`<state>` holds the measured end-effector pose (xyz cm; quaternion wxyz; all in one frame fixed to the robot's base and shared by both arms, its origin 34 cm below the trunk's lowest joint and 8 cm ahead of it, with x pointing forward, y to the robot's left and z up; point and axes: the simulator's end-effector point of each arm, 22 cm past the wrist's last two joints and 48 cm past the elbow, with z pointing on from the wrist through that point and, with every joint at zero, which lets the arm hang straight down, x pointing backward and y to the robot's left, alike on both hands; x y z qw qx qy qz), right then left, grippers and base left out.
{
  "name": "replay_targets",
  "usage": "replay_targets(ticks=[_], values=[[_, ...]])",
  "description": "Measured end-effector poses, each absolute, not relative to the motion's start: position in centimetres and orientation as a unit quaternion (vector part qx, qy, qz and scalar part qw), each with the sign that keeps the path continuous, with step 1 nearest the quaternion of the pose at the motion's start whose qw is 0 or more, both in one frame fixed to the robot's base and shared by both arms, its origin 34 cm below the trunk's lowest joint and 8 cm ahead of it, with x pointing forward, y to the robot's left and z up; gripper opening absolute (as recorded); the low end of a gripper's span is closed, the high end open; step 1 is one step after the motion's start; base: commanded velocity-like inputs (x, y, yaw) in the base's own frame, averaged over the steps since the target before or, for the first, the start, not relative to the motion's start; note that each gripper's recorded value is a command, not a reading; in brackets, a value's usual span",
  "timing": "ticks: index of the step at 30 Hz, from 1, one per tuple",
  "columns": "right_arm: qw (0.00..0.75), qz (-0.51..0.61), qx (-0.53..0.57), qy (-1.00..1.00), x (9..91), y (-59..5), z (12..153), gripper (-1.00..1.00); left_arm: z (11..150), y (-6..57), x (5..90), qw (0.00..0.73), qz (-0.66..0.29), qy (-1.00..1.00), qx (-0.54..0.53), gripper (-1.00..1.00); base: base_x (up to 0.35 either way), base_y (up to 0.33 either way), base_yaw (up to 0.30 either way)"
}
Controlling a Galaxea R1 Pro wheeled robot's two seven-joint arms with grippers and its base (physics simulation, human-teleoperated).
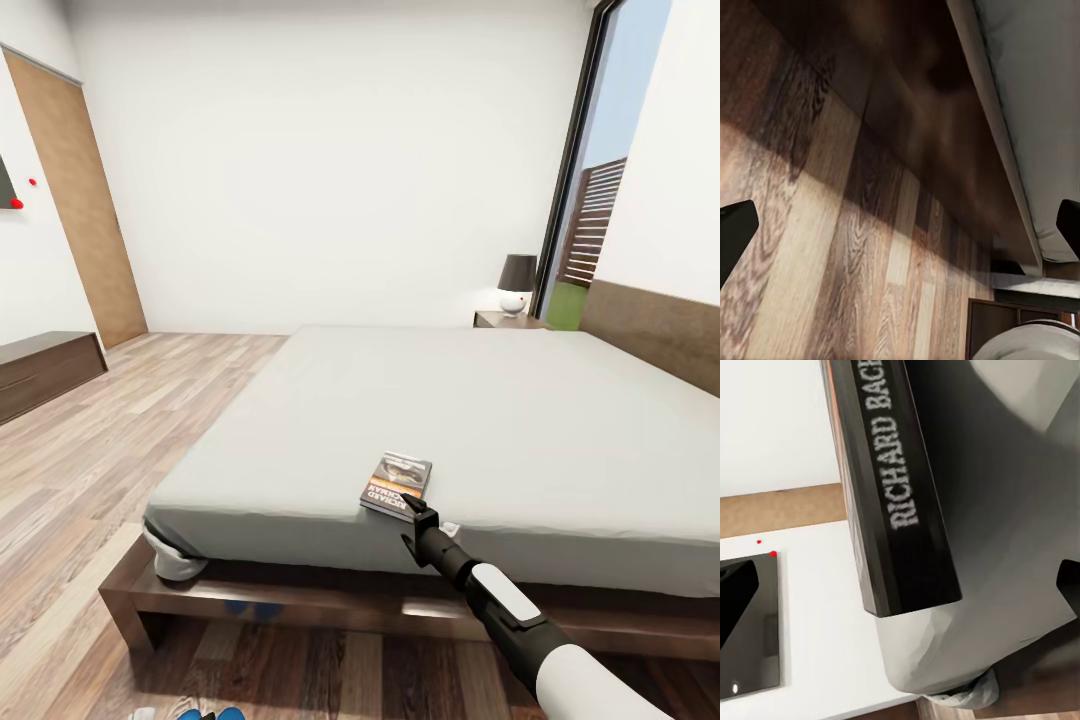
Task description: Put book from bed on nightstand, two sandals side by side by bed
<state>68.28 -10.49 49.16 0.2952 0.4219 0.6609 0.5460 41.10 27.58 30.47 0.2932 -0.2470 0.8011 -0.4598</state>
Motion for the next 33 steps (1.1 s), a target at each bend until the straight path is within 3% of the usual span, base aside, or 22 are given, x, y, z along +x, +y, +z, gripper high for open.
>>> replay_targets(ticks=[11,12,33], values=[[0.295,0.546,0.422,0.661,68.28,-10.49,49.16,1.0,30.47,27.59,41.1,0.293,-0.46,0.801,-0.247,1.0,0.0,0.0,0.0],[0.295,0.546,0.422,0.661,68.28,-10.52,49.15,-1.0,30.47,27.59,41.1,0.293,-0.46,0.801,-0.247,1.0,0.0,0.0,0.0],[0.295,0.547,0.422,0.66,68.31,-10.51,49.22,-1.0,30.46,27.48,41.08,0.293,-0.46,0.801,-0.247,1.0,0.0,0.0,0.0]])
